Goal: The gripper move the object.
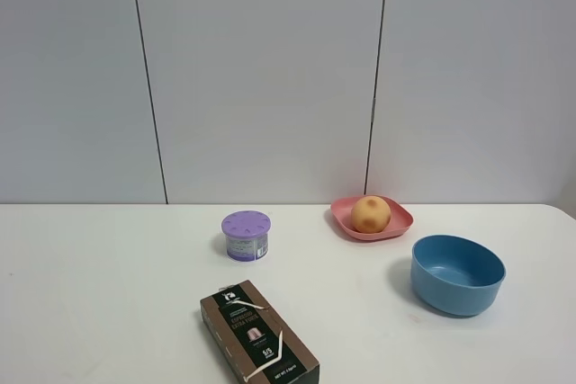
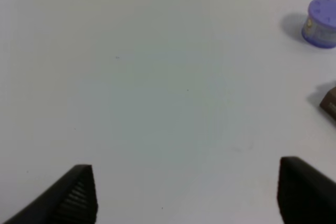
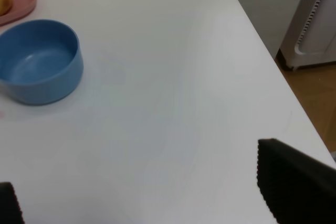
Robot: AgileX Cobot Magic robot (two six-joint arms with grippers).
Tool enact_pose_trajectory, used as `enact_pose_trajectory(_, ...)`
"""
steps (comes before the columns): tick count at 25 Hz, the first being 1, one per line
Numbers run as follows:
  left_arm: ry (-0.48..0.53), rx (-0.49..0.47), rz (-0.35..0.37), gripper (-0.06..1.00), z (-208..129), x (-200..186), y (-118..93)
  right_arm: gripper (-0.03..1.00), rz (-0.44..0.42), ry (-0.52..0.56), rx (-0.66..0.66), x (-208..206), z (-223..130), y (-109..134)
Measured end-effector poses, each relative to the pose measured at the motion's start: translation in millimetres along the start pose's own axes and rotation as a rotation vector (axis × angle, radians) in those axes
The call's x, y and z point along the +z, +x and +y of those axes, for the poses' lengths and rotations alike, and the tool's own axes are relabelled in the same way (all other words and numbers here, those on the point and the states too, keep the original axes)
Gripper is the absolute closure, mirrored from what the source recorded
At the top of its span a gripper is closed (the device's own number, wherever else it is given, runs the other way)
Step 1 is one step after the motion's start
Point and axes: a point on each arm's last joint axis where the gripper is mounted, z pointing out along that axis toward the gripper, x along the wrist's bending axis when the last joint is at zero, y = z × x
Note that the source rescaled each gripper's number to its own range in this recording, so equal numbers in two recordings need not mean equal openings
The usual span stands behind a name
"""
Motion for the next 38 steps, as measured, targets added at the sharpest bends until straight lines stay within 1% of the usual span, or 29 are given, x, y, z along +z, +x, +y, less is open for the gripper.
enact_pose_trajectory(3, 0.000, 0.000, 0.000, -0.06, 0.0, 0.0, 0.0, 0.06, -0.020, 0.000, 0.015, 0.0, 0.0, -1.3)
enact_pose_trajectory(5, 0.000, 0.000, 0.000, -0.06, 0.0, 0.0, 0.0, 0.06, -0.053, 0.002, 0.036, -0.1, -0.1, -1.7)
enact_pose_trajectory(9, 0.000, 0.000, 0.000, -0.06, 0.0, 0.0, 0.0, 0.06, -0.072, 0.003, 0.041, -0.2, -0.1, -2.2)
enact_pose_trajectory(38, 0.000, 0.000, 0.000, -0.06, 0.0, 0.0, 0.0, 0.06, -0.073, 0.002, 0.047, -0.2, -0.1, -2.2)
